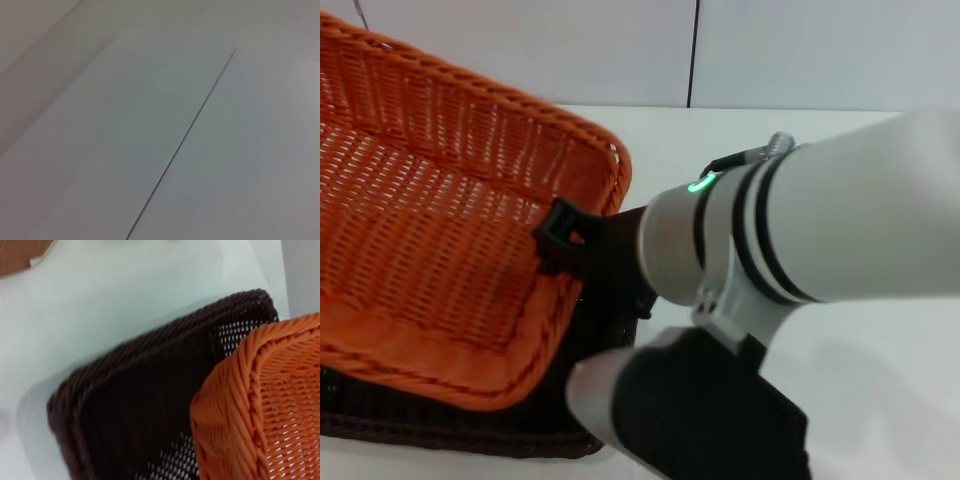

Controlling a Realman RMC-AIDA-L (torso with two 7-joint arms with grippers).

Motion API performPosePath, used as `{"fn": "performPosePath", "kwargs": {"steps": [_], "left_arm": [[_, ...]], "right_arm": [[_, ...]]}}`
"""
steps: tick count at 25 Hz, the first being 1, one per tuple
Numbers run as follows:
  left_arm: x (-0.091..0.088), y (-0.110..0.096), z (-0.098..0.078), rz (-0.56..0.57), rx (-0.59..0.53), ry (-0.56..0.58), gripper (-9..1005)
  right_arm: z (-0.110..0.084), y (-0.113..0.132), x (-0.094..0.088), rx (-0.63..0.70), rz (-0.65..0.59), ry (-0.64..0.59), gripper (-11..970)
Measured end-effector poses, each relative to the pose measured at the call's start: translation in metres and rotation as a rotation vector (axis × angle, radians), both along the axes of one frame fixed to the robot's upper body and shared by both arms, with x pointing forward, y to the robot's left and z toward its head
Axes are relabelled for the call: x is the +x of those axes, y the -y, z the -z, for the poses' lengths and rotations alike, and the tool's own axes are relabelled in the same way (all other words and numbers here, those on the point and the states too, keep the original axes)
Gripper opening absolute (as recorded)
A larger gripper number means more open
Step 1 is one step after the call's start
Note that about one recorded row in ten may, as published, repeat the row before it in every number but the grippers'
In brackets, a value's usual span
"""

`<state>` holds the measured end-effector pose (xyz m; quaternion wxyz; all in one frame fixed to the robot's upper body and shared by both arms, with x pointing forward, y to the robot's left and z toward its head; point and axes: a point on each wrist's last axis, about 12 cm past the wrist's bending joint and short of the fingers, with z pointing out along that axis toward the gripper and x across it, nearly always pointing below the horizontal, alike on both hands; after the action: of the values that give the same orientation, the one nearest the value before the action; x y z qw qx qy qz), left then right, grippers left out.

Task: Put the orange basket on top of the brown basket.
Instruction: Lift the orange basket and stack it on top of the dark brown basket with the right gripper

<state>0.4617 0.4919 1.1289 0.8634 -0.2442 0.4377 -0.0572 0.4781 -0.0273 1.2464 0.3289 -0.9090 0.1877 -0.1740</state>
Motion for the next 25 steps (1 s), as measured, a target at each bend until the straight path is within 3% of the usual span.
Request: {"fn": "performPosePath", "kwargs": {"steps": [12, 25], "left_arm": [[-0.004, -0.001, 0.006, -0.032, -0.049, 0.026, 781], [-0.01, 0.003, 0.011, -0.022, -0.049, 0.036, 781]], "right_arm": [[0.006, 0.008, -0.005, 0.035, 0.006, 0.044, 147], [0.028, 0.007, -0.012, -0.021, 0.056, 0.033, 150]]}}
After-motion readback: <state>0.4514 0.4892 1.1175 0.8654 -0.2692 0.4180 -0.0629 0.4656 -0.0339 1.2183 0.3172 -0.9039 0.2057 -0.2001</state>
